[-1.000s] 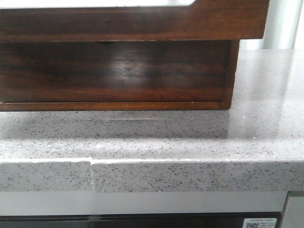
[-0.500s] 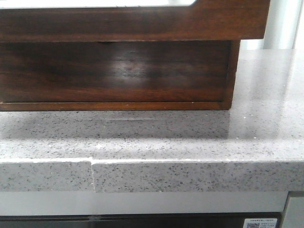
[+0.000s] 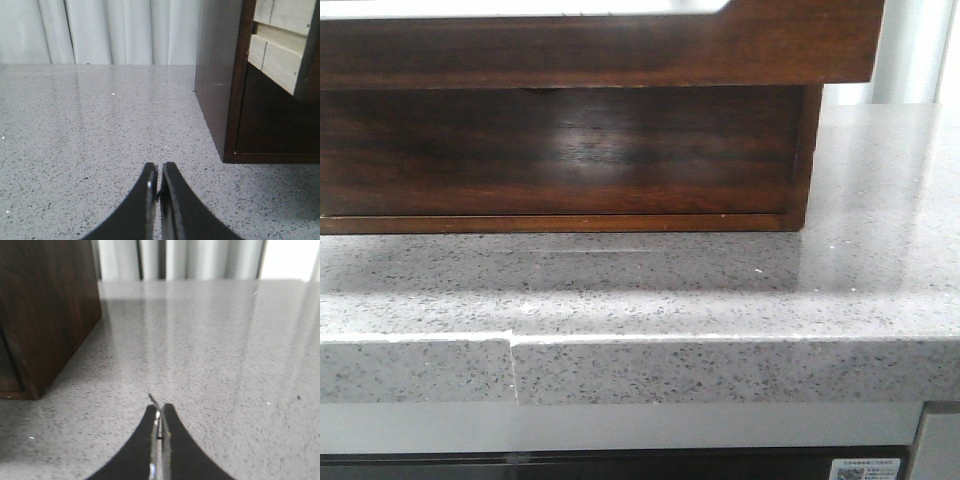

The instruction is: Put scissors in drawer with both arms

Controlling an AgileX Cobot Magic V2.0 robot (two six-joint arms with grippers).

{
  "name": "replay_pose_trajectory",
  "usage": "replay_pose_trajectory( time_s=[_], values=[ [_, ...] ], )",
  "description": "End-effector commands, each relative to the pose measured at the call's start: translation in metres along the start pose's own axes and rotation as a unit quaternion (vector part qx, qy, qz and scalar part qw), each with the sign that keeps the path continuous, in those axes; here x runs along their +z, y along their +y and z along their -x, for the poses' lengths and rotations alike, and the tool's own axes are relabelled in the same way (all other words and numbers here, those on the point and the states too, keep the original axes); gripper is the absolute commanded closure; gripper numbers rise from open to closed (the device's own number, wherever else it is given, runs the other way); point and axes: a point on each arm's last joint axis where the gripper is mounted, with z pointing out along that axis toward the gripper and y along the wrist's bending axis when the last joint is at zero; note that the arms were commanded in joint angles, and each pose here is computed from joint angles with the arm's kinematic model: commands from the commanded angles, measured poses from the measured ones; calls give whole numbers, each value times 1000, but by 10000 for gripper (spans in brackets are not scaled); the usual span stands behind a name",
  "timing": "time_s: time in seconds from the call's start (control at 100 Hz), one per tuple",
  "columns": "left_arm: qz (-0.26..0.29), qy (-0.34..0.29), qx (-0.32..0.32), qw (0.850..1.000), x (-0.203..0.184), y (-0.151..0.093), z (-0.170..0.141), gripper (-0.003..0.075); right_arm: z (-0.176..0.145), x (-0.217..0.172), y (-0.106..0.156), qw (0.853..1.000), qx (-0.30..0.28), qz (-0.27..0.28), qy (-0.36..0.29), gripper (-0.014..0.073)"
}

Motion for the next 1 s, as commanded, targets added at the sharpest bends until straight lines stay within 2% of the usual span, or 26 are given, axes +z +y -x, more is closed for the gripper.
replay_pose_trajectory(
  time_s=[0.0,0.07,0.09,0.56,0.73,0.99],
  values=[
    [4,-39,-4,999,-1,1,-3,741,-4,-2,2,997,0,9,-81,664],
    [4,-39,-4,999,-1,1,-3,741,-17,-1,2,995,0,14,-95,664],
    [4,-39,-4,999,-1,1,-3,741,-19,-2,1,997,4,10,-78,664],
    [4,-40,-4,999,-1,1,-3,741,-19,-6,1,996,9,8,-88,664],
    [4,-40,-4,999,-1,1,-3,741,-22,-5,1,997,-29,5,-75,664],
    [4,-40,-4,999,-1,1,-3,741,-20,-6,1,996,-29,6,-86,664]
  ],
)
